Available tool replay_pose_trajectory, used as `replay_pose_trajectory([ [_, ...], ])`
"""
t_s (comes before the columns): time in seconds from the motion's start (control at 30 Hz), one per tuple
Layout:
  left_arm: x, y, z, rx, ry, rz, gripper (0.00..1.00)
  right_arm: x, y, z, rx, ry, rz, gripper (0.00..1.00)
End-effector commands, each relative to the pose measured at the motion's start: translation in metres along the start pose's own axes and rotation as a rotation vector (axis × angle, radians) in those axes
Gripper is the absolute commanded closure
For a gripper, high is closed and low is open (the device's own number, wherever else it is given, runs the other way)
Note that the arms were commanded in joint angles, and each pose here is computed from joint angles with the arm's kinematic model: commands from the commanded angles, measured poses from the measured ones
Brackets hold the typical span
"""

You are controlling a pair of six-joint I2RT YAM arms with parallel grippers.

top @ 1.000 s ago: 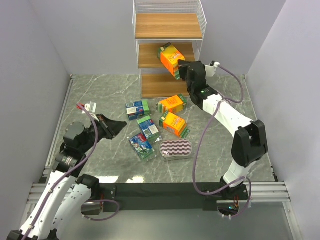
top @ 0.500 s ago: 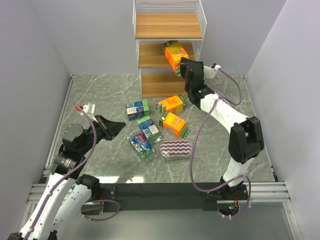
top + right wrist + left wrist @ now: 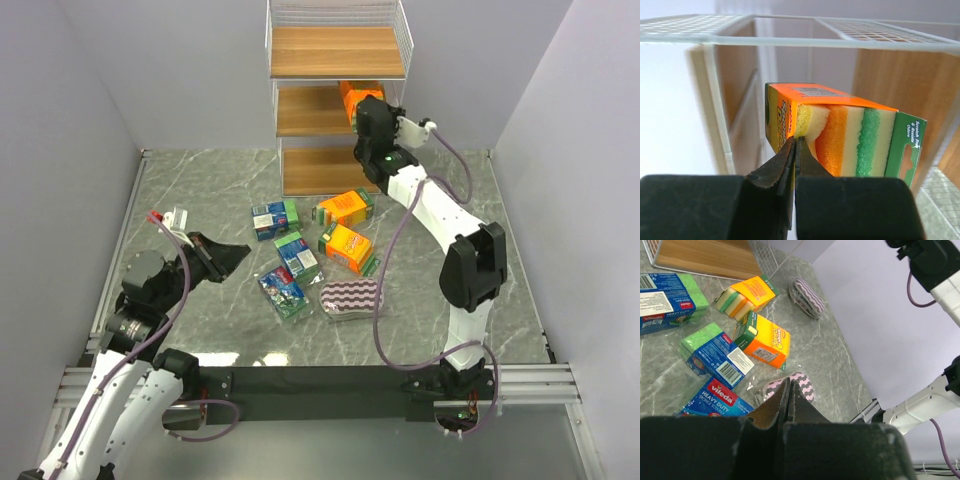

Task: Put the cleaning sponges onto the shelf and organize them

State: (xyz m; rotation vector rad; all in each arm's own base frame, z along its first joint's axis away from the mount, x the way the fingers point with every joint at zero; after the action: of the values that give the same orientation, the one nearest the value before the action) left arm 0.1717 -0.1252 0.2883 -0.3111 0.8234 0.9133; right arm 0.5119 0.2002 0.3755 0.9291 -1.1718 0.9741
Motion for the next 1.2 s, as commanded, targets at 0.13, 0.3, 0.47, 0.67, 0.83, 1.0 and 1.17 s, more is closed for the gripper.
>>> replay_pose_trajectory([
  [0.13, -0.007, 0.004, 0.005, -0.028, -0.011, -0.026, 0.99, -0.02, -0.004, 0.008, -0.183, -0.003, -0.065, 1.0],
  [0.3, -0.007, 0.003, 0.003, -0.017, -0.003, -0.033, 0.99, -0.018, -0.003, 0.007, -0.256, 0.031, -0.043, 1.0],
  [0.47, -0.006, 0.003, 0.002, -0.018, -0.001, -0.031, 0.99, -0.018, -0.004, 0.01, -0.321, 0.068, -0.033, 1.0],
  [0.67, -0.006, 0.003, 0.001, -0.008, 0.004, -0.03, 0.99, -0.013, -0.011, 0.006, -0.354, 0.113, -0.002, 1.0],
  [0.83, -0.006, 0.005, 0.002, -0.014, 0.002, -0.027, 0.99, -0.008, -0.011, 0.007, -0.373, 0.094, 0.023, 1.0],
  [1.0, -0.005, 0.004, 0.0, -0.01, 0.009, -0.028, 0.99, -0.005, -0.015, 0.01, -0.382, 0.083, 0.03, 1.0],
  [1.17, -0.005, 0.004, -0.001, -0.002, 0.014, -0.031, 0.99, -0.012, -0.021, 0.006, -0.373, 0.072, 0.017, 1.0],
])
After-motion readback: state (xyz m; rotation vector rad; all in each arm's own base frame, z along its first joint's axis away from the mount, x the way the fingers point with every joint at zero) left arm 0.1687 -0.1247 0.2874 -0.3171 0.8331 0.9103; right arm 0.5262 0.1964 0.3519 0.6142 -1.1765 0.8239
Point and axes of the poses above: each gripper's point midway between its finger pads, its own y axis back along the fingers, its own x axis along the line the jaws close on, z = x × y, the point moved 5 cm from there along y, back along the fingers, and after that the axes turned 5 degrees about y, right-handed, at the moved point
